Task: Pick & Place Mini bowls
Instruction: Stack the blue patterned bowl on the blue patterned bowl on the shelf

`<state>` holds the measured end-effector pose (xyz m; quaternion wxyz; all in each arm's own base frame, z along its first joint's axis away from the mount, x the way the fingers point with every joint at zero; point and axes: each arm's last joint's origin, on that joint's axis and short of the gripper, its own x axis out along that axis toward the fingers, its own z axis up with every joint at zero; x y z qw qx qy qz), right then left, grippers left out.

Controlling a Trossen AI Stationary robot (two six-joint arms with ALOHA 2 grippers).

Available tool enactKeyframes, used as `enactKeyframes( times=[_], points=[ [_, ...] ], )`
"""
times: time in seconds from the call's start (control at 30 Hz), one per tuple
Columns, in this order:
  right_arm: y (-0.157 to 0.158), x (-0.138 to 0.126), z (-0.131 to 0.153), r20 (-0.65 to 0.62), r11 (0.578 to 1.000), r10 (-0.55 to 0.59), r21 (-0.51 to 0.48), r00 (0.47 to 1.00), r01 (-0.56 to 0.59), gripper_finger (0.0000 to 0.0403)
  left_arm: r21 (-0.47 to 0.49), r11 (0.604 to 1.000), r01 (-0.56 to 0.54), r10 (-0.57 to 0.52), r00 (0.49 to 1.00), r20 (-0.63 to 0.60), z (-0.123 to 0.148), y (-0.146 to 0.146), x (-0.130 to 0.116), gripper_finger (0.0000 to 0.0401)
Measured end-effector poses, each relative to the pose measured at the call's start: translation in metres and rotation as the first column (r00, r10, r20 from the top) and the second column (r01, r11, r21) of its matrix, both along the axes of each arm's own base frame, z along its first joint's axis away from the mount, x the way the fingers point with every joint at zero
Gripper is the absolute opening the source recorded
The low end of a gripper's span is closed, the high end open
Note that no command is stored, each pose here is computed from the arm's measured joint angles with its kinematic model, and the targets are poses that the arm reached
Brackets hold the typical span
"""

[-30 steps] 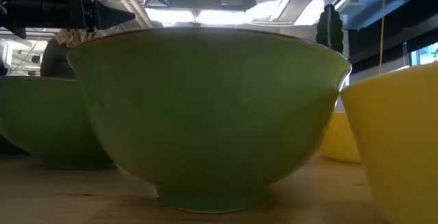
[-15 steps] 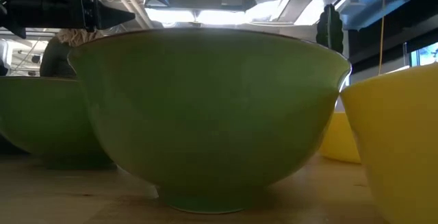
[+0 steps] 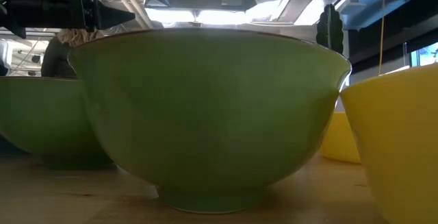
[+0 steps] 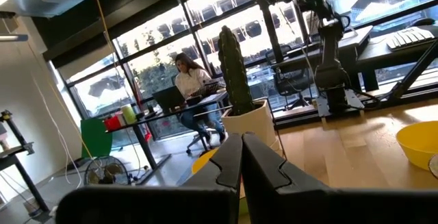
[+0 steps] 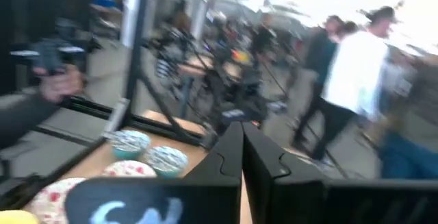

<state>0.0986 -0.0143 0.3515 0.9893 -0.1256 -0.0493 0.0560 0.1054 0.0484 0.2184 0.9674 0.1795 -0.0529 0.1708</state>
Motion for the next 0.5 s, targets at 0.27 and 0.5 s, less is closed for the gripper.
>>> enactKeyframes(
  times=[0.27,0.5],
  points=[
    [0.003,-0.002,-0.071,0.127,0.996,0.084,-0.041,0.988,-0.079,0.0008,0.000,1.000,0.000,0.000,1.000,0.000,0.000,0.000,0.000,0.0004],
    [0.005,-0.011,-0.093,0.228,0.993,0.088,-0.102,0.970,-0.066,0.0009,0.001,1.000,0.000,0.000,1.000,0.001,0.000,0.000,0.000,0.0004]
  ],
)
